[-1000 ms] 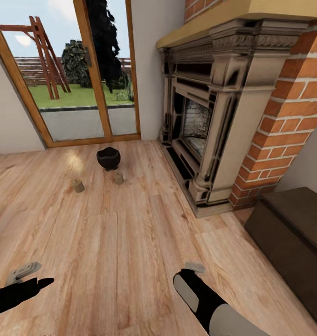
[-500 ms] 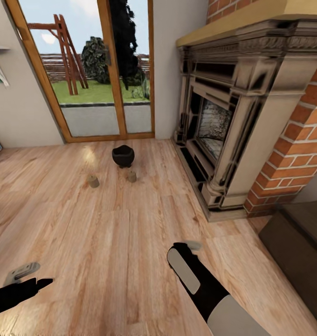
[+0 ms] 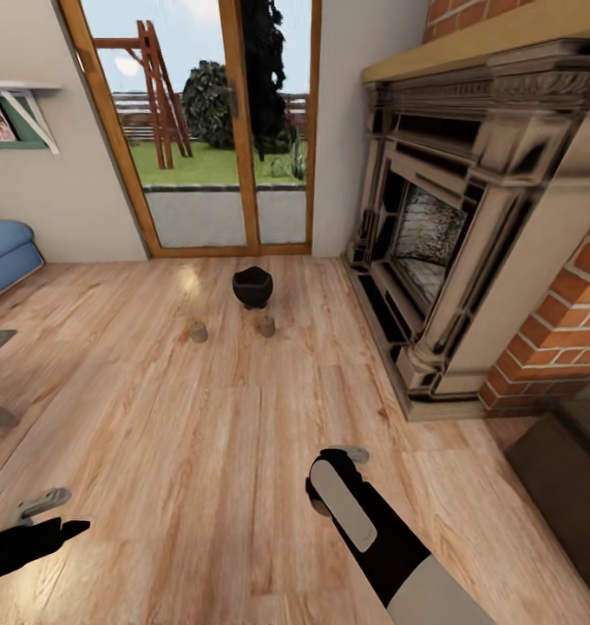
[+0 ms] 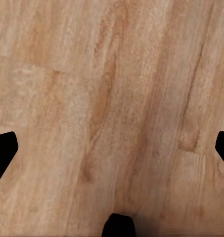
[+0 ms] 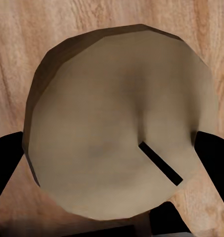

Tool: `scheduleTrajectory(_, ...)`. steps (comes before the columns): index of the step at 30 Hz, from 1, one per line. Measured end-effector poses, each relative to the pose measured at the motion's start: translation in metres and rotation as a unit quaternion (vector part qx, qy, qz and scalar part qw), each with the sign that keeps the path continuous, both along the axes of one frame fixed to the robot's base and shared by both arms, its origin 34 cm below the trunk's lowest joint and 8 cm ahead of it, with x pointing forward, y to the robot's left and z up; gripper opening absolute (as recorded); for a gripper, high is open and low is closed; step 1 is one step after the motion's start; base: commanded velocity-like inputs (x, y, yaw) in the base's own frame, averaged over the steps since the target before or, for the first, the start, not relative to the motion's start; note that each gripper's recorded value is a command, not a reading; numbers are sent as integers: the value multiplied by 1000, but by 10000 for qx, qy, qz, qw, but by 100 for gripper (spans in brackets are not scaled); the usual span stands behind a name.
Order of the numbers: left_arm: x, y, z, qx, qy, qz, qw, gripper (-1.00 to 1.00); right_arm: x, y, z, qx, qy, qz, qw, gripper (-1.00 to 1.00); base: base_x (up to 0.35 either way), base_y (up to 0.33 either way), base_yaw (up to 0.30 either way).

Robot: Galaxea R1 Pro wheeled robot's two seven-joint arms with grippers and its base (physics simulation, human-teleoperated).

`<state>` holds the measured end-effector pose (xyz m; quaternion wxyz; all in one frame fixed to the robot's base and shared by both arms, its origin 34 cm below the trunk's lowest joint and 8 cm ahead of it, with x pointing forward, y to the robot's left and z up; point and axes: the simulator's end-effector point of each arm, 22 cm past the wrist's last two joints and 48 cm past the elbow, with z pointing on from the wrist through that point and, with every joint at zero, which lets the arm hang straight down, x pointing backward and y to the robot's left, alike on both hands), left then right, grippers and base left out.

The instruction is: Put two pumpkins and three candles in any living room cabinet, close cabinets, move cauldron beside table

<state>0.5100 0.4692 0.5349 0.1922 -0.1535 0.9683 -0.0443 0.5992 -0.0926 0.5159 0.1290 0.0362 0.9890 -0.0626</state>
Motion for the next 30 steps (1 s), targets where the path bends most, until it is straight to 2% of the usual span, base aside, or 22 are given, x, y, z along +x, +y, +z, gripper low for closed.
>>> scheduleTrajectory(7,3,-18,4,-33,140,-283,9995,100,1,1,10,-4,40,25,10000,-100,0,0,187)
scheduleTrajectory(15,4,-22,18,-45,174,-321,9993,100,3,1,25,-1,53,29,10000,-100,0,0,39)
scheduleTrajectory(30,9,-21,48,-42,174,-318,9993,100,6,2,54,9,64,36,10000,-100,0,0,-256)
